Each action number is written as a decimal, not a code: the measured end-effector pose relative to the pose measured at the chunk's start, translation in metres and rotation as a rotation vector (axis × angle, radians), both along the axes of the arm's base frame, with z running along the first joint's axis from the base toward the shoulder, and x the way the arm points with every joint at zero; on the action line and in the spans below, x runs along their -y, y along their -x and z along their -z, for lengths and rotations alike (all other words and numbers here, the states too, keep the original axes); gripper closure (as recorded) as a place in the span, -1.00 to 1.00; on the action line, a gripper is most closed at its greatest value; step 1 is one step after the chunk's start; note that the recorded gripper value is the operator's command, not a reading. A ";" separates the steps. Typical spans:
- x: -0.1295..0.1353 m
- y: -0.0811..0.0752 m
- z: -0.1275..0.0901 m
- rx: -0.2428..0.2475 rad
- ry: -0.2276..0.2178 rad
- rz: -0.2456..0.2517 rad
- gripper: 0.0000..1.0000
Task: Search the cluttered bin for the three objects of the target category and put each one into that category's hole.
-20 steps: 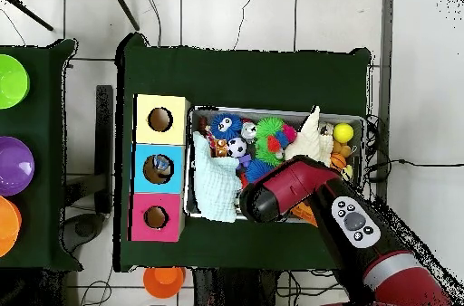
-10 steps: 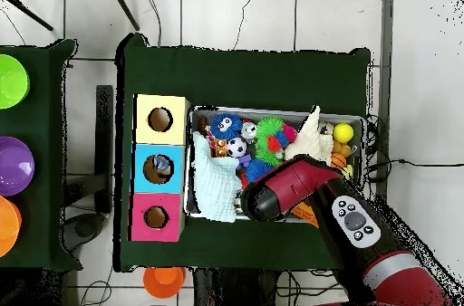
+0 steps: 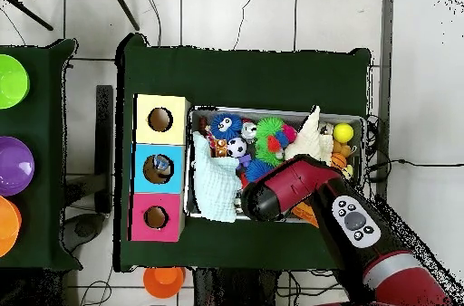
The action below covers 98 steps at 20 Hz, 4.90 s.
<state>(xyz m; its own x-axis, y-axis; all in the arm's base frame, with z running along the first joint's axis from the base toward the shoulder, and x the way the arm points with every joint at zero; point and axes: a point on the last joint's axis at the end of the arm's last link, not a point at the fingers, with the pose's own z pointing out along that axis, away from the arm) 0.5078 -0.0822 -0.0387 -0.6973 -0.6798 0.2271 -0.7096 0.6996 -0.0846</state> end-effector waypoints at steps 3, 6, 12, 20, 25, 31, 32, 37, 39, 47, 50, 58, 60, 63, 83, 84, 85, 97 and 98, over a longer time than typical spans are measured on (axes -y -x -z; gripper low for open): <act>0.000 0.000 0.000 0.000 0.000 0.000 1.00; 0.000 0.000 -0.001 -0.006 0.003 0.002 1.00; 0.003 0.000 -0.010 -0.041 0.027 0.037 1.00; 0.024 0.025 -0.030 -0.181 0.107 0.111 1.00; 0.037 0.030 -0.035 -0.187 0.115 0.133 1.00; 0.052 0.031 -0.036 -0.179 0.099 0.176 1.00; 0.054 0.031 -0.035 -0.173 0.089 0.182 1.00; 0.054 0.036 -0.020 -0.124 0.004 0.201 1.00; 0.051 0.037 -0.015 -0.101 -0.035 0.207 1.00; 0.038 0.042 -0.010 -0.055 -0.140 0.225 1.00; 0.032 0.039 -0.012 -0.048 -0.156 0.221 -1.00; 0.017 0.029 -0.017 -0.033 -0.190 0.214 -1.00; 0.013 0.030 -0.018 -0.037 -0.197 0.211 -1.00; 0.009 0.032 -0.019 -0.042 -0.204 0.208 -1.00; 0.017 0.024 -0.030 -0.003 -0.205 0.212 -1.00; 0.017 0.024 -0.029 0.000 -0.209 0.212 -1.00; 0.016 0.023 -0.028 0.003 -0.213 0.212 -1.00; 0.005 0.013 -0.021 0.101 -0.278 0.194 -1.00; 0.004 0.013 -0.020 0.103 -0.276 0.187 -1.00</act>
